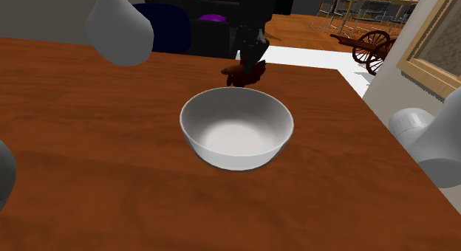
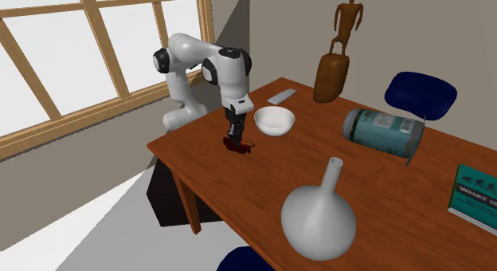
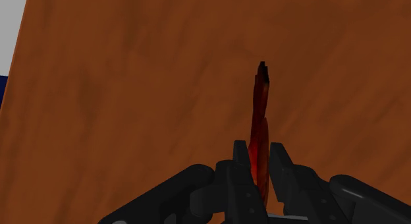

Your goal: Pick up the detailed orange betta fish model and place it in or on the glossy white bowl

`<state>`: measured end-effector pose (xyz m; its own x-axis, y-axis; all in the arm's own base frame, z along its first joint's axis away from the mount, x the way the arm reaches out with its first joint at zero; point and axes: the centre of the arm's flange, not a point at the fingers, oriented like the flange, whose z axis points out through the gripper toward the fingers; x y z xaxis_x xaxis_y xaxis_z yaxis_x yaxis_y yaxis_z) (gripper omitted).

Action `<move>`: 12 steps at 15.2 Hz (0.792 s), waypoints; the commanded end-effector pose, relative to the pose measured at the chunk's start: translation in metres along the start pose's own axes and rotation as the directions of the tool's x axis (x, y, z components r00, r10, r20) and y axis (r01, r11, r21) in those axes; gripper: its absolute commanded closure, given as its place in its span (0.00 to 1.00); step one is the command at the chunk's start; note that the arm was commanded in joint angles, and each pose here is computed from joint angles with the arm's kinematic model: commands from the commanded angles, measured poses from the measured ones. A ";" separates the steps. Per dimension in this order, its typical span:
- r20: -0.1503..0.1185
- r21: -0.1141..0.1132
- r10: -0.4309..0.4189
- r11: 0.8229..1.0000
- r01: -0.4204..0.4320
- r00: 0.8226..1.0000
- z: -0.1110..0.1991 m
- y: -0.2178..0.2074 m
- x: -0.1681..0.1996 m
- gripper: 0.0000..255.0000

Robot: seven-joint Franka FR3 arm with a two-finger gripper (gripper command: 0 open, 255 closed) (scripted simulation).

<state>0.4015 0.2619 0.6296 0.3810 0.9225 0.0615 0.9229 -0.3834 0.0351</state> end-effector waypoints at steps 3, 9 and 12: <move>0.000 0.000 0.000 1.000 0.000 1.000 -0.016 0.001 0.001 1.00; 0.000 0.000 0.000 1.000 0.000 1.000 -0.047 0.002 0.003 1.00; 0.000 0.000 0.000 1.000 0.000 1.000 -0.063 0.002 0.004 1.00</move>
<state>0.4024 0.2622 0.6861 0.3812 0.9225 0.0615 0.9228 -0.3837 0.0352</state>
